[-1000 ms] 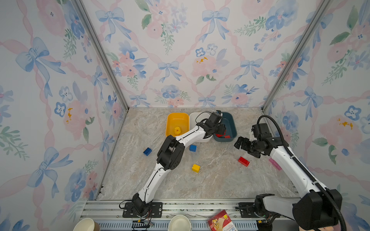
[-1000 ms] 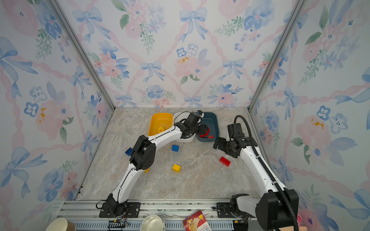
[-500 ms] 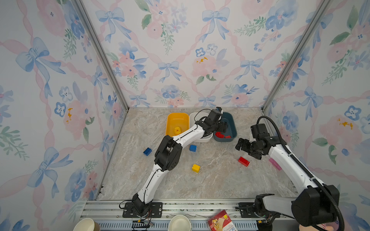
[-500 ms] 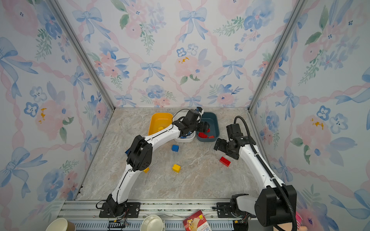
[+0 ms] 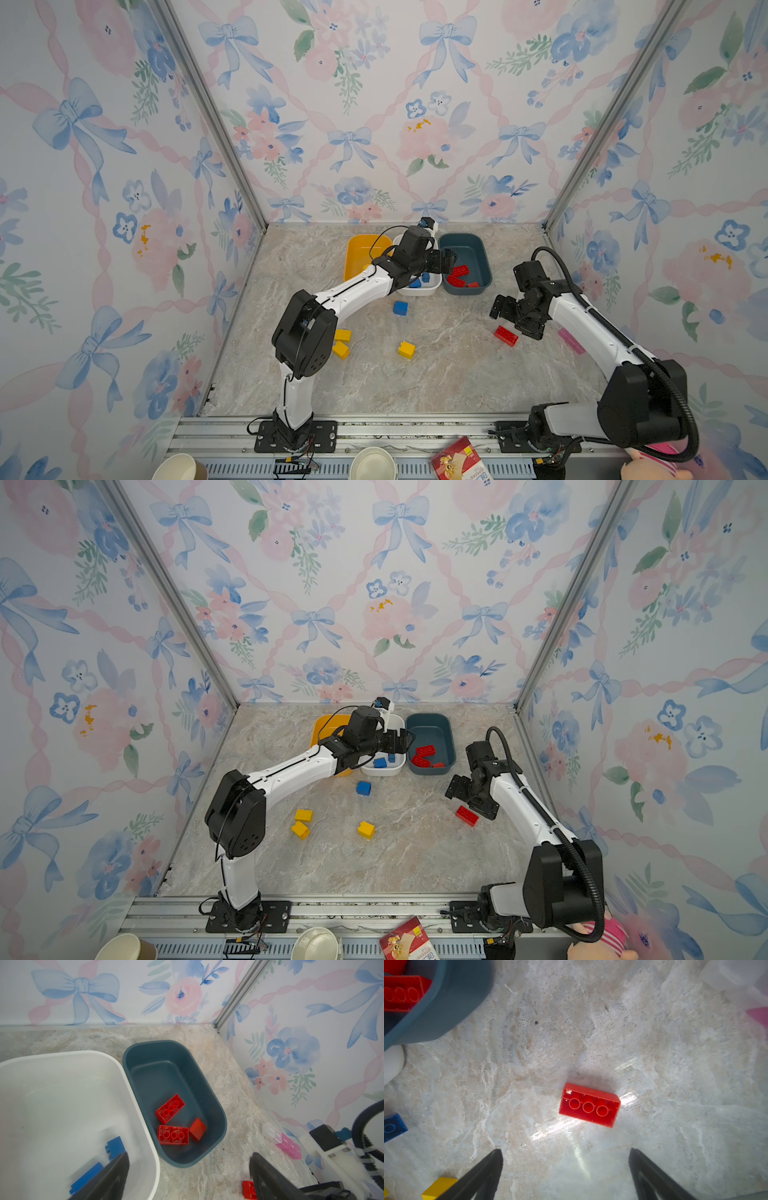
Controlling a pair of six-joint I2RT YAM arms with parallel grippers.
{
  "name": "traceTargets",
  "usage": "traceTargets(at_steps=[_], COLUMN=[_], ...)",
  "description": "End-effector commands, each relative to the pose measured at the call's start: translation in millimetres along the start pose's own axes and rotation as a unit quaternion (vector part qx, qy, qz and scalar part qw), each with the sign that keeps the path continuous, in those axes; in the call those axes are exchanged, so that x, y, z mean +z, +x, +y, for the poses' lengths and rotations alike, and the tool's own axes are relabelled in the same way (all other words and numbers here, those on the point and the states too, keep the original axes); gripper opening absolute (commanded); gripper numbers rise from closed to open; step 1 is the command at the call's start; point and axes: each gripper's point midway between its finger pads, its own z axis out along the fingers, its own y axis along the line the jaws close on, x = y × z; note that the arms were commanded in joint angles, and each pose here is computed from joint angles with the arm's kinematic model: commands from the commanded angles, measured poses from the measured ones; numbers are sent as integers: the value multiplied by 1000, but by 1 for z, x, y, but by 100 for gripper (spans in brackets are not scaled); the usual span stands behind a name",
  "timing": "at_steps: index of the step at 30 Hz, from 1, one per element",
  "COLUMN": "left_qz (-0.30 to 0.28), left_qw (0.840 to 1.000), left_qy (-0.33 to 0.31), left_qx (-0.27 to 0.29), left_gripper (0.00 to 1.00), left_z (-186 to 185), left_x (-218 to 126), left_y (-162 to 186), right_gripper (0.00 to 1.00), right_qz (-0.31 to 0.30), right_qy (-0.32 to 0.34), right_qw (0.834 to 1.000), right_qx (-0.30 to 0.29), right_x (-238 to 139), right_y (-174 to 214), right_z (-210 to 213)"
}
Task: Sort the legos into containers by color
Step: 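Grasp the other red 2x4 brick with the right gripper while the left withdraws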
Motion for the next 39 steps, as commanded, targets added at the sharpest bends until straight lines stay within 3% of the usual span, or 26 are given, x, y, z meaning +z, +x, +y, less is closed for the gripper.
traceTargets(at_steps=[1,15,39], left_qz=[-21,-46,-52], left_qw=[1000,998,996], left_qy=[7,-26,-46], left_qx=[-15,-38,-50], left_gripper=[94,98,98], left_z=[7,51,71], left_x=[-21,-75,-90], left_y=[-8,-2,7], right_gripper=[97,97,97], right_qz=[23,54,36], right_qy=[34,71,75], right_qw=[999,996,995], right_qx=[13,28,59], right_x=[10,42,72], right_y=[9,17,5], right_z=[-15,-28,-31])
